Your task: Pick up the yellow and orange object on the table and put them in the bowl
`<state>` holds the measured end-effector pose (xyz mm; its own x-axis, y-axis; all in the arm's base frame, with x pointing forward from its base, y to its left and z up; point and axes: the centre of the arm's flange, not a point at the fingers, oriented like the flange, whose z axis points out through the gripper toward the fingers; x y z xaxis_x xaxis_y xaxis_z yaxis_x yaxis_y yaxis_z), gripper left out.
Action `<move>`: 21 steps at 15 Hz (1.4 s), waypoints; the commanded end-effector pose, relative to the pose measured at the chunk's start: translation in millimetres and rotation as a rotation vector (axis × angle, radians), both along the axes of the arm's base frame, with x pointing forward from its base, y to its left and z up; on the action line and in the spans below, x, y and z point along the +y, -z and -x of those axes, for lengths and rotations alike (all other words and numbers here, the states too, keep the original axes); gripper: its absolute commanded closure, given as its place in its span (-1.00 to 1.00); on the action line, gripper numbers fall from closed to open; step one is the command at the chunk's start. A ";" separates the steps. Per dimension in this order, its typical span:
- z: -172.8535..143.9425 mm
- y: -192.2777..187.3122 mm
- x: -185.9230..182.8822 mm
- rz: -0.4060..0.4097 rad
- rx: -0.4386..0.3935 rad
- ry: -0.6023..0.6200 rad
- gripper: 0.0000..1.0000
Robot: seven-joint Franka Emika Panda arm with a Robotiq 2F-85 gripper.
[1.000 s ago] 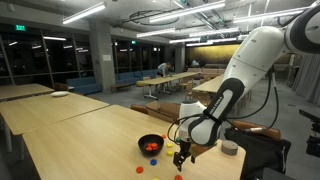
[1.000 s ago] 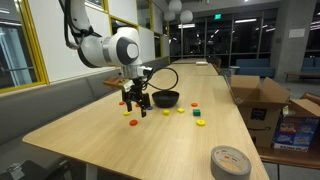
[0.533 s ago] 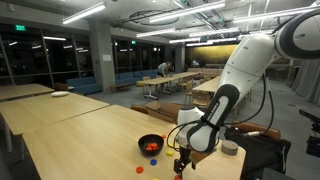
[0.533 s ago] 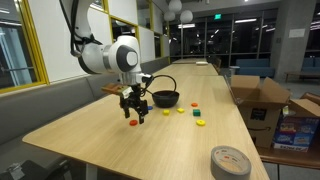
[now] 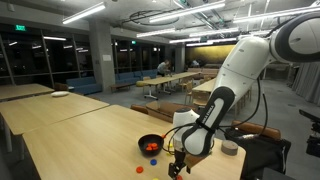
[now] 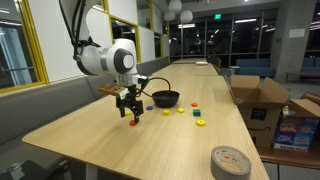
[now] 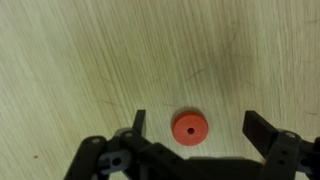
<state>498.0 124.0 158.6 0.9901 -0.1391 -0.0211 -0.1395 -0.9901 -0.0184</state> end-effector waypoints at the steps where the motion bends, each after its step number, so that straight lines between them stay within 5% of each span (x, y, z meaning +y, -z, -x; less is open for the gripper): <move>1: -12.0 6.9 5.4 -0.014 -0.002 -0.012 -1.00; 21: -18.3 25.0 -15.3 -0.011 -0.043 0.027 -1.00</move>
